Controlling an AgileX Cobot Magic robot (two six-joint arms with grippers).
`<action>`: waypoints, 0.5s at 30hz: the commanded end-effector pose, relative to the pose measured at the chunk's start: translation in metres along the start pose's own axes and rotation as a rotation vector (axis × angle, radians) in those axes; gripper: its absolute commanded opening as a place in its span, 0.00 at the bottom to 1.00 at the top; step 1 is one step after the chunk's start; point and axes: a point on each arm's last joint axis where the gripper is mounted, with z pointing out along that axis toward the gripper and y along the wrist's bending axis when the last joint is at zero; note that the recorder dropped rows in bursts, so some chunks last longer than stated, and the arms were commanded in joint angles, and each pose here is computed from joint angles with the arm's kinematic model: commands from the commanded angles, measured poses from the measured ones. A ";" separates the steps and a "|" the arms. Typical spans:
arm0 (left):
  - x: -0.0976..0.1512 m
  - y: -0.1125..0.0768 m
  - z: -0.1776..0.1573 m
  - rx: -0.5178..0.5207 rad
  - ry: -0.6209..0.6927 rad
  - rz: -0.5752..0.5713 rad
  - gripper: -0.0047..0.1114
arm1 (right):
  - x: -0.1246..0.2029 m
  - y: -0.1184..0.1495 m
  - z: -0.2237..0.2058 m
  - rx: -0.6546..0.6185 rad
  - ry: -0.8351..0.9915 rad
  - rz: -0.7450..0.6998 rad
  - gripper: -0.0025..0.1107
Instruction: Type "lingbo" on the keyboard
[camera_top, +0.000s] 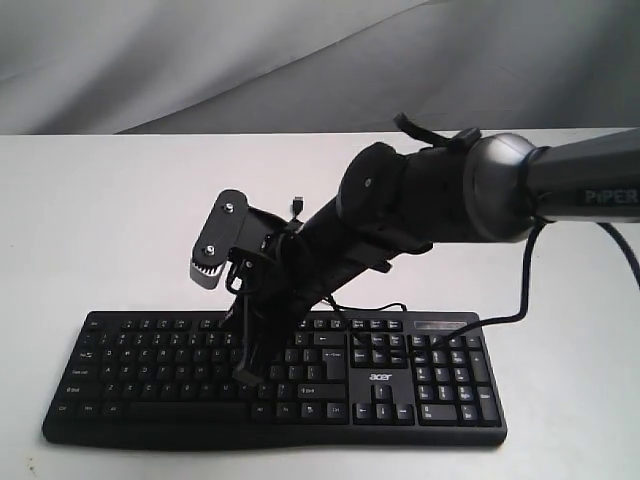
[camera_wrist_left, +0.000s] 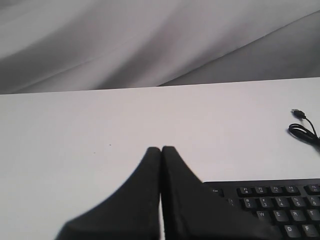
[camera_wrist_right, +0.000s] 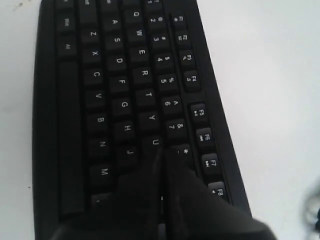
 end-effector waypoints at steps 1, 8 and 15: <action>0.001 0.000 0.000 0.001 -0.005 -0.006 0.04 | 0.007 0.001 0.013 -0.014 0.021 0.013 0.02; 0.001 0.000 0.000 0.001 -0.005 -0.006 0.04 | 0.011 0.009 0.015 -0.065 0.069 0.026 0.02; 0.001 0.000 0.000 0.001 -0.005 -0.006 0.04 | 0.018 0.011 0.017 -0.057 0.088 0.031 0.02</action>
